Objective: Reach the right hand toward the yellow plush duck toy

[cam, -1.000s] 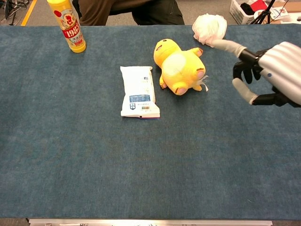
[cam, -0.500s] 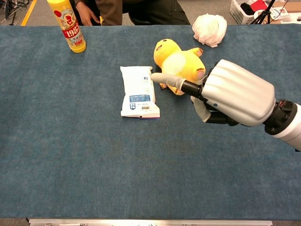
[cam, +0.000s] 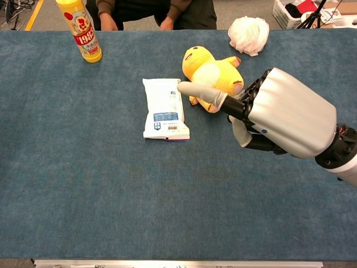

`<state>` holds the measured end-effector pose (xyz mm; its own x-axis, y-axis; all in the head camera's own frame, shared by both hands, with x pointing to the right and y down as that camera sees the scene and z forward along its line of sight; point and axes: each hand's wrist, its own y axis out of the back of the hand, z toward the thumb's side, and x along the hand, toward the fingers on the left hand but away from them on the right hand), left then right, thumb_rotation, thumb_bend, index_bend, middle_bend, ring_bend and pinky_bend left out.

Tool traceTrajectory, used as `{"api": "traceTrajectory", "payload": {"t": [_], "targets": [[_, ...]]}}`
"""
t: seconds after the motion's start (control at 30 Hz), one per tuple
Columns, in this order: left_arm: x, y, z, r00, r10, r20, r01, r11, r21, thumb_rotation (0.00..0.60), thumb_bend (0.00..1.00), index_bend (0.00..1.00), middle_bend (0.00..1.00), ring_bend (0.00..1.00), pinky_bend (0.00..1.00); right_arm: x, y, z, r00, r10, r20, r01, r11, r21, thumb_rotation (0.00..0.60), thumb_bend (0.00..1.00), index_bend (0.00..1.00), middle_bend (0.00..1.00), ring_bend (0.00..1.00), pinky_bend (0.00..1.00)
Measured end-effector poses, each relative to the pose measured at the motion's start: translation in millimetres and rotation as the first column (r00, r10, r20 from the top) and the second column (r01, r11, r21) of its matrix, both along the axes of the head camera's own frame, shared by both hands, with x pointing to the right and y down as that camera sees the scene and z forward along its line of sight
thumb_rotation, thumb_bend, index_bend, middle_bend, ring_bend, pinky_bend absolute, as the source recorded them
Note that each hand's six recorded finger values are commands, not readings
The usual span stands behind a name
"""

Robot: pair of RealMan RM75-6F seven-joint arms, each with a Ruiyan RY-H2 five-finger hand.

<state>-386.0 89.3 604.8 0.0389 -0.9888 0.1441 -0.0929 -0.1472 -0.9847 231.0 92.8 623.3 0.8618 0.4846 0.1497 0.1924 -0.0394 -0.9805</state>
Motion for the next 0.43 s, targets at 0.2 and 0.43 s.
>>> {"api": "traceTrajectory", "payload": {"t": [0.2,0.43], "targets": [[1.3,-0.4,1.9,1.0,0.003,0.008,-0.003,1.0,-0.003,0.6,0.47,0.23,0.24,0.14,0.07,5.1,0.5,-3.8,0.999,0.003,0.038,-0.004,0.999,0.042,0.6,1.0,0.0,1.0,1.0,1.0],[1.0,-1.0,2.0,1.0,0.002,0.009,-0.002,1.0,-0.001,0.6,0.47,0.23,0.24,0.14,0.07,4.9,3.5,-2.9,0.999,-0.007,0.042,0.005,0.999,0.047,0.6,1.0,0.0,1.0,1.0,1.0]]}}
